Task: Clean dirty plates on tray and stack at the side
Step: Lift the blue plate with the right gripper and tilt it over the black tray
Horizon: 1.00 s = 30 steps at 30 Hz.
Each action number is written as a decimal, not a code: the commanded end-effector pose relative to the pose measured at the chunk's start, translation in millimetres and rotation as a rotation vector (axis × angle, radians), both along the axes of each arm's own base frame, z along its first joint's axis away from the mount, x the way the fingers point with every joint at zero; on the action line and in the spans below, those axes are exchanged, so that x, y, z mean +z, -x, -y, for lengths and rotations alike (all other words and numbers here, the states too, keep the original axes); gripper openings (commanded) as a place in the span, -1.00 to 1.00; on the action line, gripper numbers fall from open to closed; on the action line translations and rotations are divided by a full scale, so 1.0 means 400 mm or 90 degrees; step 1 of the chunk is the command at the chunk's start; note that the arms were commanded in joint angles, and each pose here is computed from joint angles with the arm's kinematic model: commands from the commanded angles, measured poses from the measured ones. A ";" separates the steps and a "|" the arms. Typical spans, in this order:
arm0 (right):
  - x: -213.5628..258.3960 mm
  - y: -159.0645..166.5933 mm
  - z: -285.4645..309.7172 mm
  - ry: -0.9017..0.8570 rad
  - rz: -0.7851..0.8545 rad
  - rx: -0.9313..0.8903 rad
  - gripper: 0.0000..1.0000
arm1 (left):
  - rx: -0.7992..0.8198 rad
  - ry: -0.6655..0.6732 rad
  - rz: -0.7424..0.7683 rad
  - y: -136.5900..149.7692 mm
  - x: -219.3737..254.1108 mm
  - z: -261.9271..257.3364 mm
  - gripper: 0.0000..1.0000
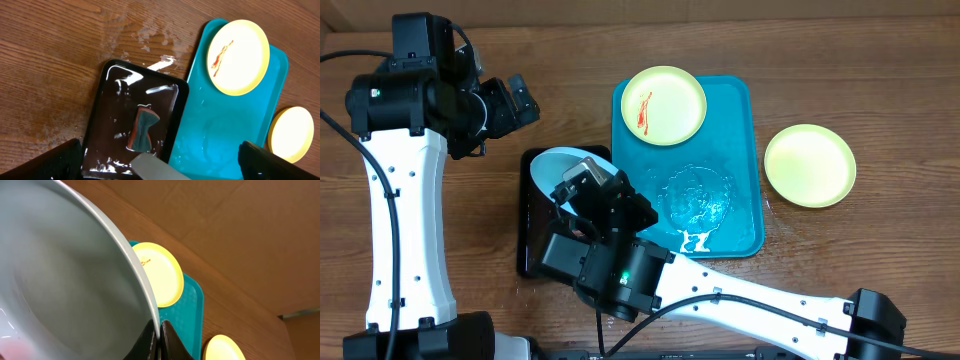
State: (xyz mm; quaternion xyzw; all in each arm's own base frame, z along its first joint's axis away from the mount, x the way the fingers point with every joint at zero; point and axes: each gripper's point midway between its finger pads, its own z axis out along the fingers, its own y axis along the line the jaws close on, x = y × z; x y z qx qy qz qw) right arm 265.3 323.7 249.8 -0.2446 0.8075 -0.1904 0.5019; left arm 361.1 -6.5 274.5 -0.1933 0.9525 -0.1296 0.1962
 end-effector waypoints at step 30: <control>0.049 -0.002 0.006 -0.007 0.058 -0.024 -0.92 | 0.003 -0.003 0.011 -0.002 0.014 -0.002 1.00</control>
